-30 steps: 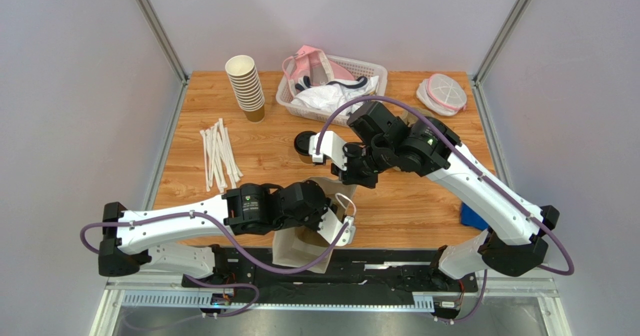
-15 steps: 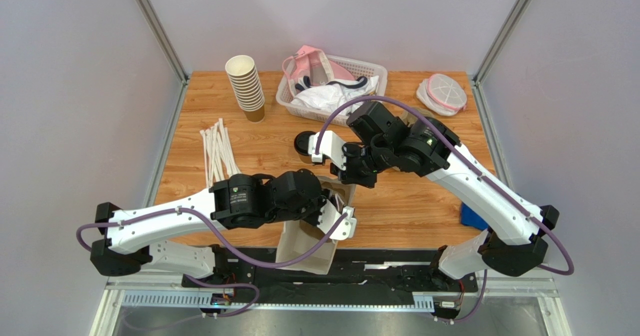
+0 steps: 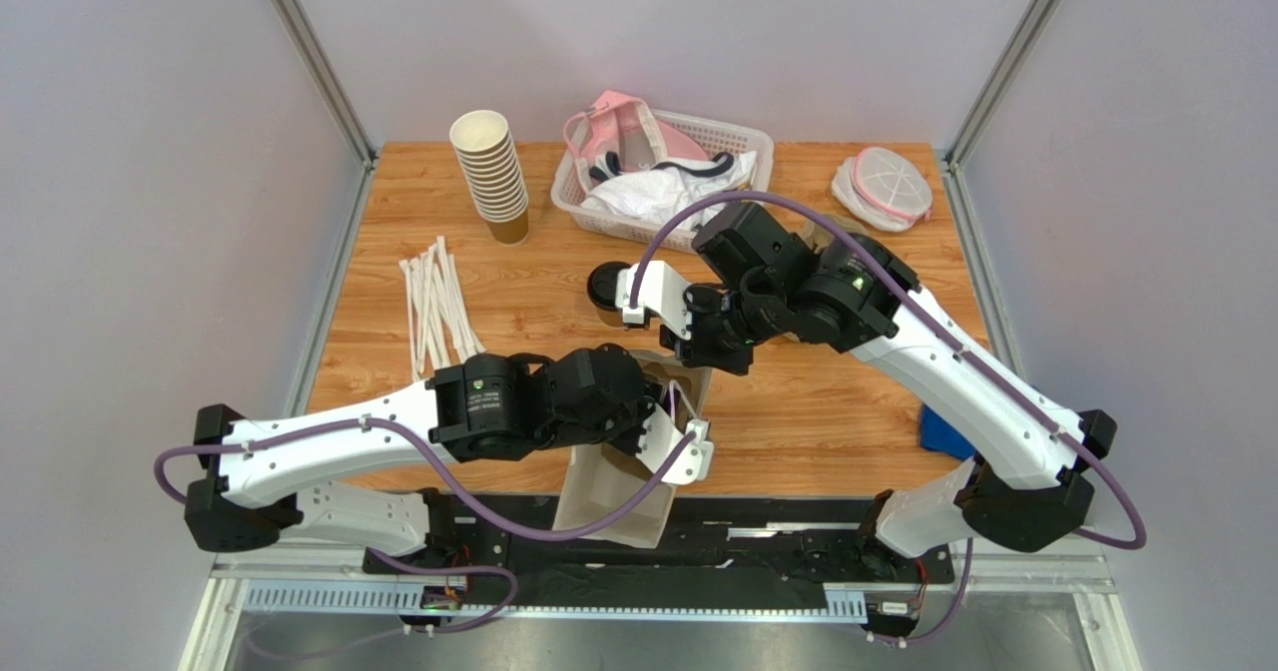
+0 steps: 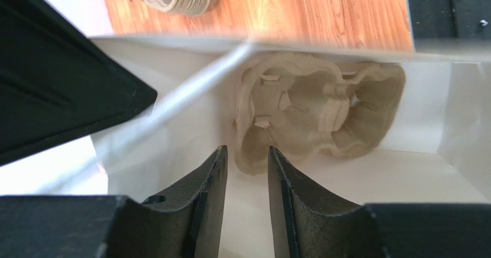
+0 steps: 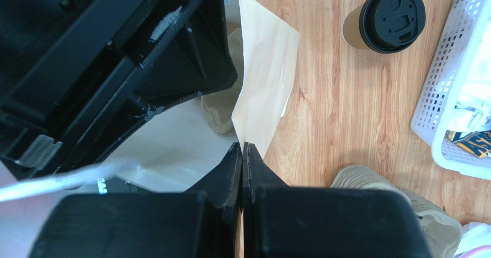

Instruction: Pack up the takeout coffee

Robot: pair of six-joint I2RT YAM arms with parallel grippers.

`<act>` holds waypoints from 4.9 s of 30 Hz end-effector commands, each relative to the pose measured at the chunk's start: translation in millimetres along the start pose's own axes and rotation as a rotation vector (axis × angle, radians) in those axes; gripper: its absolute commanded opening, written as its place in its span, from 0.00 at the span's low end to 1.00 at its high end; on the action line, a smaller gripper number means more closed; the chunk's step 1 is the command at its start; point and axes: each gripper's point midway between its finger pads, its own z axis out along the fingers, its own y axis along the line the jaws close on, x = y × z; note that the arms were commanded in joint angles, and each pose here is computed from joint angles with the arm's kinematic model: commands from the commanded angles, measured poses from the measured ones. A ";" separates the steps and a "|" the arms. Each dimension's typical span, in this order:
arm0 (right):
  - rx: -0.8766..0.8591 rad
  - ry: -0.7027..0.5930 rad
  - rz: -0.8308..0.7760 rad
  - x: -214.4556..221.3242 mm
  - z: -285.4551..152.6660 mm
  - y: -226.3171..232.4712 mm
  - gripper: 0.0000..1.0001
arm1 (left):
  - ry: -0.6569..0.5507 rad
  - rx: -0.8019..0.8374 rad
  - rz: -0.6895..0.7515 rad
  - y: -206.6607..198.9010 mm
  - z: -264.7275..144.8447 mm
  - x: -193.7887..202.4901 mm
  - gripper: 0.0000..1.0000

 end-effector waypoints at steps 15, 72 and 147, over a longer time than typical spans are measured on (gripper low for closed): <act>-0.015 -0.106 -0.030 -23.0 -14.0 6.3 0.00 | -0.058 -0.045 0.107 -3.1 28.4 2.0 0.40; -0.023 -0.122 -0.045 -24.3 -12.3 7.8 0.00 | -0.030 -0.007 0.079 8.2 21.3 18.4 0.00; 0.017 -0.079 -0.026 -15.5 2.7 -3.0 0.00 | -0.139 0.025 -0.056 3.2 -40.7 -15.2 0.82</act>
